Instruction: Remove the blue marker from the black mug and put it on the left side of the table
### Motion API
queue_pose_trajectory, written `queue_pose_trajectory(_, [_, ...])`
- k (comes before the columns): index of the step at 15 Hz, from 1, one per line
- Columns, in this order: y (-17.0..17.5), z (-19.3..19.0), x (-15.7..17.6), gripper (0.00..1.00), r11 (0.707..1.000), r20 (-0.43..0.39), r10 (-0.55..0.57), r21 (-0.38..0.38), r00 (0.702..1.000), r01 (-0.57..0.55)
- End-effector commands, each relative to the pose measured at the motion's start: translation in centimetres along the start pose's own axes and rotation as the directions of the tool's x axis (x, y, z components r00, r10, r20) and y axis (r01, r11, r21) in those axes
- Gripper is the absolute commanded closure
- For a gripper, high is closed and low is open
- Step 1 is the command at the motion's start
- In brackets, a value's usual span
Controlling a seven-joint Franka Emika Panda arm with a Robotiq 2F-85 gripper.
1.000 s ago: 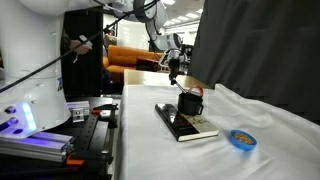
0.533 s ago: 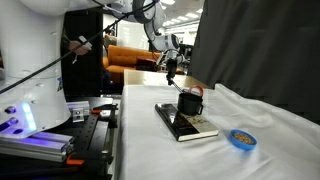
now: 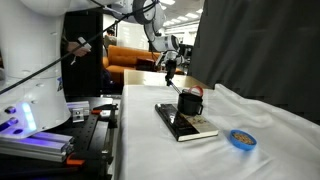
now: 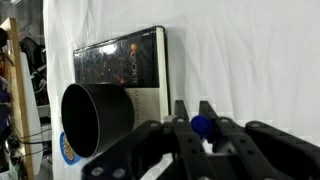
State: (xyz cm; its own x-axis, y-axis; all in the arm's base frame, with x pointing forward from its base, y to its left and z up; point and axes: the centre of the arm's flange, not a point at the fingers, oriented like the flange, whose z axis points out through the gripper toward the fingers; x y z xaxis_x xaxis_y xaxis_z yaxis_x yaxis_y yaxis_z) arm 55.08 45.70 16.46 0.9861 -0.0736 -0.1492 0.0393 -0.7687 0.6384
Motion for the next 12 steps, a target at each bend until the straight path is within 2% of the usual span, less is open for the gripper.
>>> queue_pose_trajectory(1, [0.09, -0.18, -0.24, 0.95, 1.000, 0.045, 0.009, 0.005, 0.999, -0.009])
queue_pose_trajectory(2, [0.12, -0.08, -0.28, 0.86, 1.000, 0.052, 0.009, 0.006, 0.999, -0.009])
queue_pose_trajectory(5, [0.07, 0.09, -0.55, 0.70, 1.000, 0.071, 0.007, 0.004, 0.997, -0.007])
queue_pose_trajectory(7, [0.07, 0.22, -0.73, 0.44, 1.000, 0.080, 0.006, 0.003, 0.997, -0.006])
queue_pose_trajectory(10, [0.04, 0.39, -0.93, 0.21, 1.000, 0.094, 0.002, 0.005, 0.996, -0.002])
queue_pose_trajectory(11, [-0.14, 0.44, -0.74, 0.40, 1.000, 0.062, -0.006, 0.001, 0.998, 0.006])
queue_pose_trajectory(12, [-0.15, 0.48, -0.77, 0.32, 1.000, 0.064, -0.006, 0.000, 0.998, 0.006])
